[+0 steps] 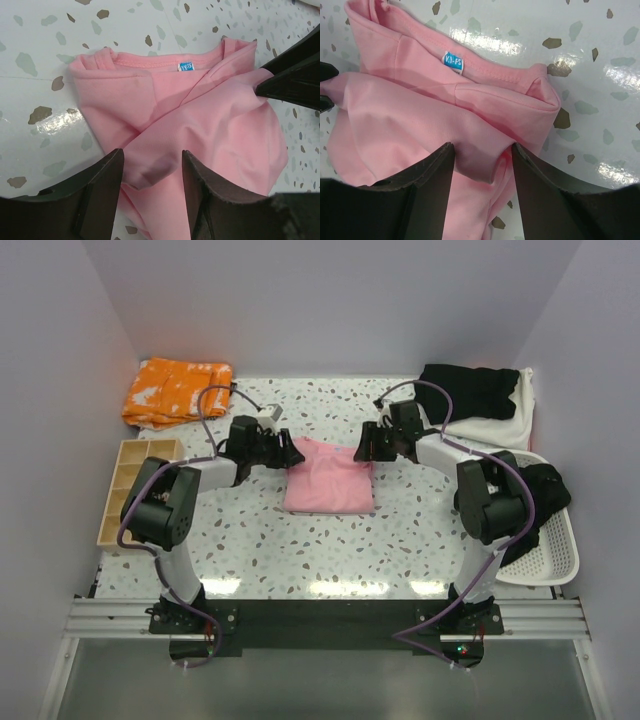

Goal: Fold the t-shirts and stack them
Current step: Smooth out wrinkles on the folded tshirt

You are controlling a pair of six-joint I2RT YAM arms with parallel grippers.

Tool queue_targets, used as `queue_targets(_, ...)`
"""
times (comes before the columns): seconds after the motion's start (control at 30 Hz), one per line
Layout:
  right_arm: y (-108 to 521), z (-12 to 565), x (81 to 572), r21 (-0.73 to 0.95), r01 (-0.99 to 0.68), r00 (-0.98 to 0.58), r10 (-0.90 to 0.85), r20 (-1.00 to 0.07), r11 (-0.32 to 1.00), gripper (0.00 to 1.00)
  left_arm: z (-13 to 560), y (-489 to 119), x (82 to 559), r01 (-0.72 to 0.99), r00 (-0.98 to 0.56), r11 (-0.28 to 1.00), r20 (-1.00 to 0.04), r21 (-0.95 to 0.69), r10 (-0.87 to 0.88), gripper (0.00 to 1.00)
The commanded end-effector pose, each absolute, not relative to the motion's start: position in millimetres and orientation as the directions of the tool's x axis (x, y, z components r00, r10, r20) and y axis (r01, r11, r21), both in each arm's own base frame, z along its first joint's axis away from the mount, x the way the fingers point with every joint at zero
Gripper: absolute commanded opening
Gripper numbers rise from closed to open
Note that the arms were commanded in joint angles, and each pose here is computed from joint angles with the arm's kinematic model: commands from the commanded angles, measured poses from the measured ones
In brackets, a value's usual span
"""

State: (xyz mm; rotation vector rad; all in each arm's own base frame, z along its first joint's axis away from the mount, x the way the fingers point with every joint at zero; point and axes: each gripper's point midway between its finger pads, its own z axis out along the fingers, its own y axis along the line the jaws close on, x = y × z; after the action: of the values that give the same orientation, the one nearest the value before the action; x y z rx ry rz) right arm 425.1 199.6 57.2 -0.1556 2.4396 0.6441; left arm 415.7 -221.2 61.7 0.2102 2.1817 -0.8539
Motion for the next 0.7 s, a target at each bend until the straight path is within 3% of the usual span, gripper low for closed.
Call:
queue_targets(0.0, 205.7, 78.1, 439.6, 0.430, -0.285, -0.778, 0.055, -0.625, 0.857, 0.54, 82.8, -214.2, 428.9, 0.420, -0.639, 0.771, -0.759, -0.479, -0.124, 0.56)
queue_targets(0.23, 206.0, 76.2, 437.1, 0.429, -0.288, -0.783, 0.047, -0.620, 0.856, 0.54, 81.8, -194.7, 426.3, 0.401, -0.632, 0.814, -0.770, -0.420, -0.086, 0.61)
queue_targets(0.5, 207.5, 75.5, 436.8, 0.437, -0.287, -0.785, 0.052, -0.617, 0.852, 0.50, 70.6, -203.7, 421.5, 0.422, -0.659, 0.782, -0.747, -0.459, -0.083, 0.46)
queue_targets(0.6, 209.3, 75.9, 436.7, 0.446, -0.297, -0.787, 0.048, -0.615, 0.844, 0.33, 68.5, -207.2, 420.9, 0.427, -0.666, 0.768, -0.741, -0.477, -0.091, 0.36)
queue_targets(0.67, 210.5, 76.6, 435.7, 0.448, -0.302, -0.787, 0.045, -0.615, 0.841, 0.12, 69.9, -210.0, 420.8, 0.431, -0.668, 0.757, -0.737, -0.492, -0.098, 0.26)
